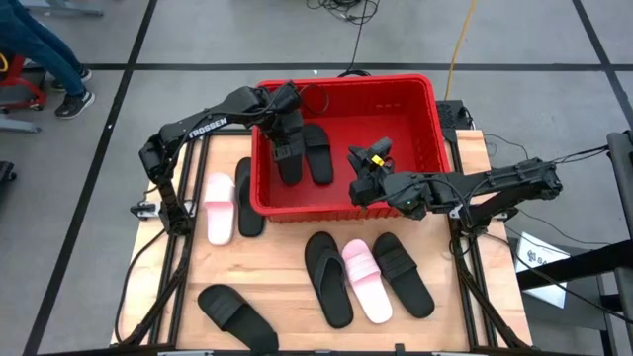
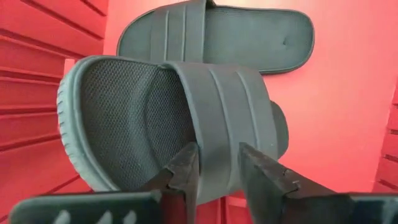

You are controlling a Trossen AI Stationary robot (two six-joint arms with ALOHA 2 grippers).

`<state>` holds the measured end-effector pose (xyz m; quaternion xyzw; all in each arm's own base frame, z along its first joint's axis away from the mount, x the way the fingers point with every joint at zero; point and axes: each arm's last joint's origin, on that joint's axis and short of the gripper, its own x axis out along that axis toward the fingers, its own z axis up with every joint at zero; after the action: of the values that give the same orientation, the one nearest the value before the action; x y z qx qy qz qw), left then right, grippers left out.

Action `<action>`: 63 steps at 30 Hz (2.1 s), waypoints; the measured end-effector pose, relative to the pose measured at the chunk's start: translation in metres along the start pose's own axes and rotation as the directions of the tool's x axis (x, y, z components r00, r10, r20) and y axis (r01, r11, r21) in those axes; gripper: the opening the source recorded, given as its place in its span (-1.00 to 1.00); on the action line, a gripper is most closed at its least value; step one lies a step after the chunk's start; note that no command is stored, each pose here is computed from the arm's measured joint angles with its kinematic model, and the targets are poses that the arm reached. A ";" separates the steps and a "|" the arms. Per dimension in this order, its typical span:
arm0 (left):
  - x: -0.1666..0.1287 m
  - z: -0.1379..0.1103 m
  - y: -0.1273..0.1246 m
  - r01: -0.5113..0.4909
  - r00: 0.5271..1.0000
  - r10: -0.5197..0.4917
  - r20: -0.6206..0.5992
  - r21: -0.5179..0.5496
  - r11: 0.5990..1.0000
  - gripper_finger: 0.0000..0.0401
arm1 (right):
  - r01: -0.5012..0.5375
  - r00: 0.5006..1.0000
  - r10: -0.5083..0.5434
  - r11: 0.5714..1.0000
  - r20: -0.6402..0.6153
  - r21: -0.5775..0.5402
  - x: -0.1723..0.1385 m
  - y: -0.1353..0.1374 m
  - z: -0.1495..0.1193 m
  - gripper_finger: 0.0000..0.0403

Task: Pick and place slides into bin
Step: Put the right black slide into the red bin

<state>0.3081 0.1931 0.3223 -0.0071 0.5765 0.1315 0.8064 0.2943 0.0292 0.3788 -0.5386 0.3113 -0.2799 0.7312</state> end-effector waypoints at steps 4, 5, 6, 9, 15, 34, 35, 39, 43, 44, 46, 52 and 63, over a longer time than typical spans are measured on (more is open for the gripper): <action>0.000 -0.001 0.001 -0.050 0.999 0.050 -0.019 -0.007 0.999 -0.39 | 0.000 1.000 0.000 1.000 0.000 0.000 0.000 0.000 0.000 -0.41; 0.000 -0.001 0.002 -0.059 0.998 0.059 -0.022 -0.012 0.998 -0.38 | 0.000 1.000 0.000 1.000 0.000 0.000 0.000 0.000 0.000 -0.41; 0.000 -0.001 0.002 -0.066 0.998 0.066 -0.025 -0.017 0.998 -0.37 | 0.000 1.000 0.000 1.000 0.000 0.000 0.000 0.000 0.000 -0.41; 0.000 -0.001 0.002 -0.072 0.997 0.071 -0.027 -0.026 0.997 -0.36 | 0.000 1.000 0.000 1.000 0.000 0.000 0.000 0.000 0.000 -0.41; 0.000 -0.001 0.002 -0.072 0.997 0.071 -0.026 -0.044 0.996 -0.36 | 0.000 1.000 0.000 1.000 0.000 0.000 0.000 0.000 0.000 -0.41; -0.051 -0.008 -0.019 -0.070 0.991 0.094 0.099 -0.224 0.972 -0.36 | 0.075 0.997 -0.073 0.976 -0.017 0.205 -0.017 -0.014 -0.001 -0.41; -0.058 -0.009 -0.024 -0.079 0.988 0.106 0.116 -0.223 0.972 -0.36 | 0.096 0.995 -0.088 0.972 -0.047 0.214 -0.020 -0.015 -0.002 -0.41; -0.087 -0.015 -0.044 -0.132 0.968 0.171 0.182 -0.206 0.970 -0.36 | 0.128 0.989 -0.112 0.975 -0.098 0.181 -0.041 -0.015 -0.003 -0.41; -0.108 -0.019 -0.068 -0.163 0.950 0.208 0.235 -0.196 0.967 -0.36 | 0.108 0.993 -0.097 0.979 -0.074 0.174 -0.060 -0.005 0.001 -0.41; -0.113 -0.021 -0.073 -0.164 0.945 0.211 0.248 -0.196 0.967 -0.36 | 0.105 0.993 -0.094 0.977 -0.068 0.184 -0.065 -0.003 0.002 -0.41; -0.123 -0.025 -0.084 -0.162 0.937 0.211 0.277 -0.190 0.968 -0.36 | 0.082 0.996 -0.076 0.975 -0.038 0.208 -0.074 0.003 0.003 -0.41; -0.144 -0.034 -0.114 -0.120 0.921 0.170 0.350 -0.162 0.980 -0.36 | -0.067 0.995 0.033 0.921 0.094 0.383 -0.096 0.018 0.005 -0.41; -0.163 -0.061 -0.150 -0.095 0.941 0.134 0.311 -0.136 0.986 -0.36 | -0.613 0.789 0.560 0.692 0.253 0.381 -0.115 0.051 -0.010 -0.41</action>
<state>0.2353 0.0053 0.4325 -0.0003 0.4292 0.2117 0.8781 0.2162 0.1224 0.3450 -0.2448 0.3512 -0.0627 0.9016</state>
